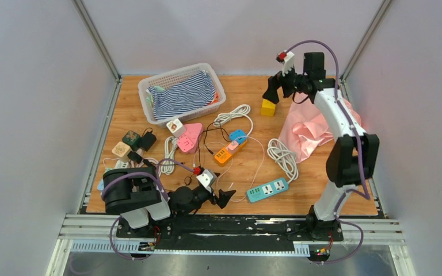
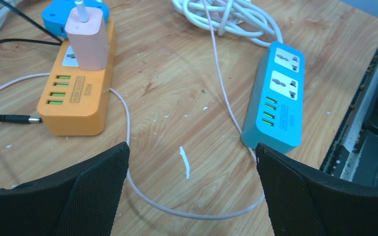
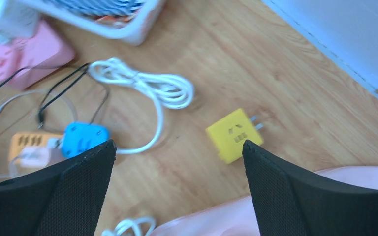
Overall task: Pull the plug off the socket
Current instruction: Place the plug at the center of the board, then pick up the socket from the corner of the board, then place the socket at the corner of the board.
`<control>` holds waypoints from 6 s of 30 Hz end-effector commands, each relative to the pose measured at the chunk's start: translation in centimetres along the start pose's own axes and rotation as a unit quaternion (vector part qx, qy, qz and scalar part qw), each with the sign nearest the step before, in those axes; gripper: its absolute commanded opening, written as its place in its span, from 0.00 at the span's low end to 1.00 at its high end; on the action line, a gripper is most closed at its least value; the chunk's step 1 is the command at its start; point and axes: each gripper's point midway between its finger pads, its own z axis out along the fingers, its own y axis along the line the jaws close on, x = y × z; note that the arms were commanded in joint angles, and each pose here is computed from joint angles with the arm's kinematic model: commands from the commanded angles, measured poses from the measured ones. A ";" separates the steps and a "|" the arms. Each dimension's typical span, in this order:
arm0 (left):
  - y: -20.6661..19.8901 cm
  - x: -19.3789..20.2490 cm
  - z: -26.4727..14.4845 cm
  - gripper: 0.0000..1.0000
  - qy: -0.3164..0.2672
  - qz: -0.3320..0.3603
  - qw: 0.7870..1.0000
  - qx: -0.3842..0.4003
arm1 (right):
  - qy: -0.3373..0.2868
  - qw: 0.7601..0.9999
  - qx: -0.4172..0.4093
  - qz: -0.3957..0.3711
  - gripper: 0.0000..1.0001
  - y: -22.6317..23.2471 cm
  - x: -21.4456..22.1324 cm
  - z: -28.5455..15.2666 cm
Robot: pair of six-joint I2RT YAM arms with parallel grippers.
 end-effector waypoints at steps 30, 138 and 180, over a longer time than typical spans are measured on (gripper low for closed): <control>6.2 -7.9 -5.9 1.00 -0.010 0.050 0.988 -0.145 | -0.035 0.870 -0.359 -0.336 0.97 25.4 19.1 -12.8; 8.1 -4.9 -3.9 1.00 0.083 0.100 0.963 -0.235 | 0.002 0.946 0.148 -0.287 0.00 10.9 0.5 -24.9; 7.9 -4.9 -3.7 1.00 0.085 0.103 0.964 -0.231 | 0.288 0.946 0.079 0.127 0.15 -2.4 32.5 -23.2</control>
